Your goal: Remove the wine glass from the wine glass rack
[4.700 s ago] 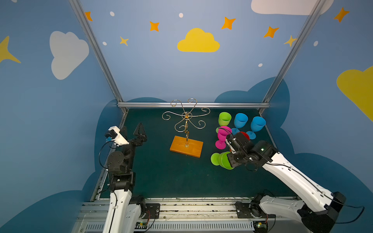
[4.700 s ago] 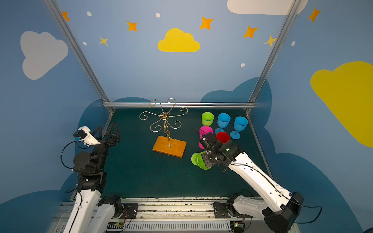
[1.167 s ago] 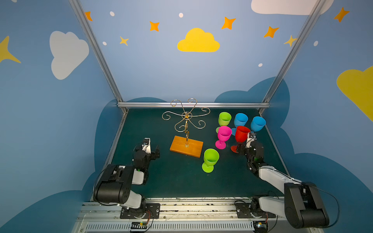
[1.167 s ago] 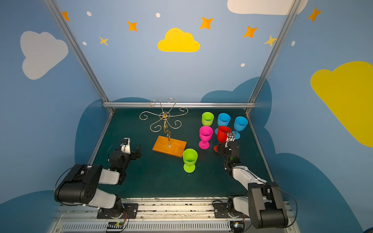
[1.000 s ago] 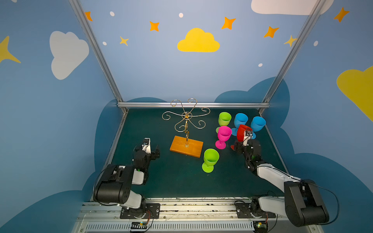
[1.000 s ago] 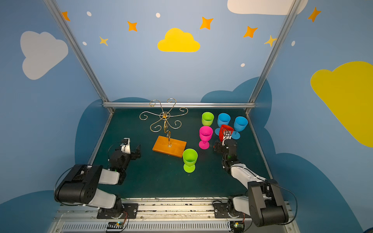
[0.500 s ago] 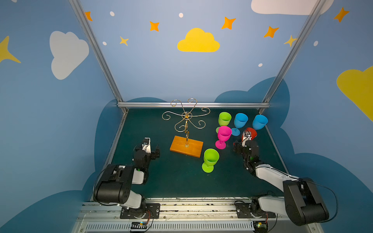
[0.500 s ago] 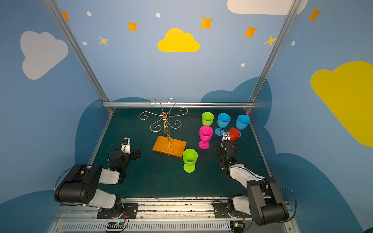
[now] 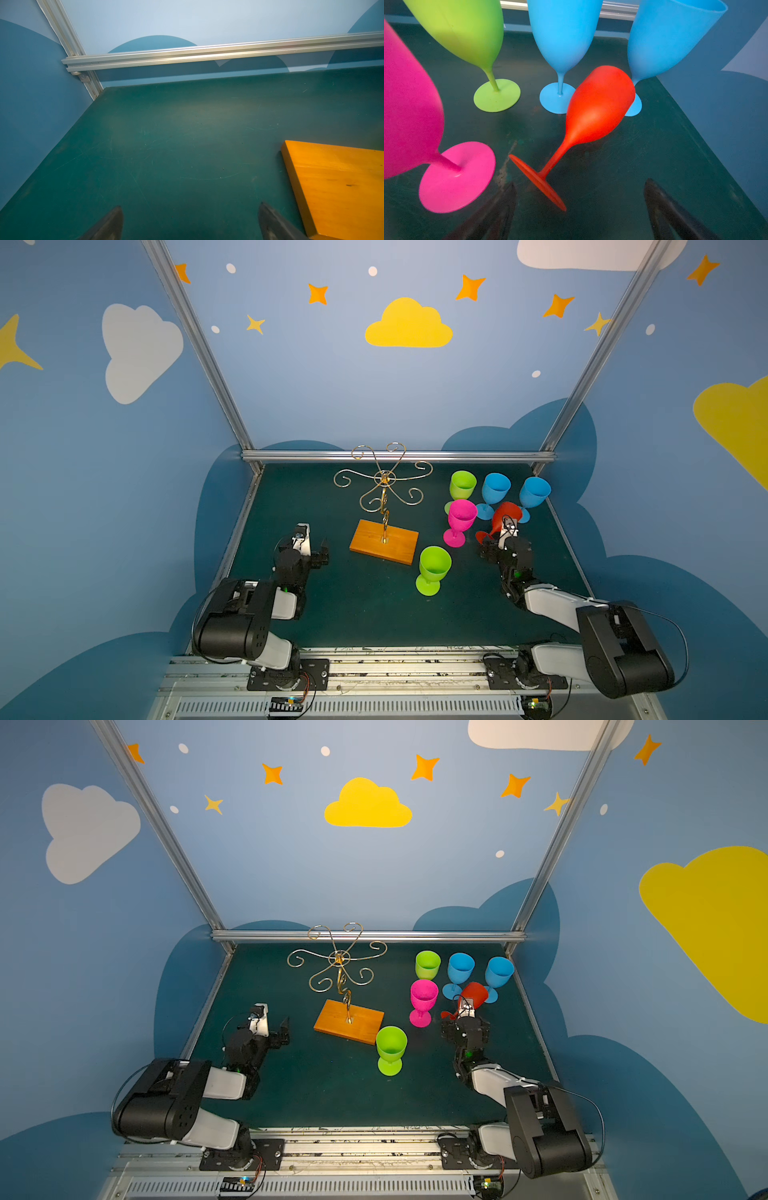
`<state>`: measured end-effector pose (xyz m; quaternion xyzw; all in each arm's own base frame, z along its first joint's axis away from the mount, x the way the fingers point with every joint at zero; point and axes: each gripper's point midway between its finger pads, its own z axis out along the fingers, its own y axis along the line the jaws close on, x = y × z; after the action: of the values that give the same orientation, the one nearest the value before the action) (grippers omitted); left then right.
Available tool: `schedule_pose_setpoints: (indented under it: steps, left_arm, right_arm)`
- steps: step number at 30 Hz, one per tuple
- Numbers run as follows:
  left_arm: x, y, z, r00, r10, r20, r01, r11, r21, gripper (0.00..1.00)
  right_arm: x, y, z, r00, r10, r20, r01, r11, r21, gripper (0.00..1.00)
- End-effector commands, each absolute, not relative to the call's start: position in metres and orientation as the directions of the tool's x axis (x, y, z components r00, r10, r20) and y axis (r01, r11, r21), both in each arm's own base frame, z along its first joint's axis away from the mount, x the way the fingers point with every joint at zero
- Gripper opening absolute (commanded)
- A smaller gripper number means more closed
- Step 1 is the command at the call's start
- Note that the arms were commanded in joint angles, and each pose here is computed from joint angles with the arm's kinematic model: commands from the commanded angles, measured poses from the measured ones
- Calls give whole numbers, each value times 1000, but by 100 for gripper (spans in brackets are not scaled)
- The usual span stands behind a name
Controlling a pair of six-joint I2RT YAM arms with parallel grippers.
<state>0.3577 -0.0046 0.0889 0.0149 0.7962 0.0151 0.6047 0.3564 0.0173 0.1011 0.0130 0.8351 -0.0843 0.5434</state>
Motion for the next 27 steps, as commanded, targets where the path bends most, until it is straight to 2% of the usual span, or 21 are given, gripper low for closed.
schedule_pose_setpoints:
  steps: [1, 18, 23, 27]
  left_arm:
    - [363, -5, 96, -252, 45, -967, 1, 999, 46, 99]
    - [363, -3, 96, -253, 42, -967, -10, 999, 46, 99]
    - [363, -2, 96, -254, 40, -966, -12, 999, 45, 100]
    - [363, -2, 96, -252, 40, -967, -14, 999, 45, 99]
  right_arm:
    - [361, 18, 112, -360, -43, -932, 114, 989, -90, 94]
    - [358, 17, 108, -365, -36, -930, 105, 991, -80, 94]
    - [357, 14, 114, -317, -19, -948, 120, 991, -60, 94]
    - [361, 14, 112, -341, -15, -940, 115, 992, -58, 94]
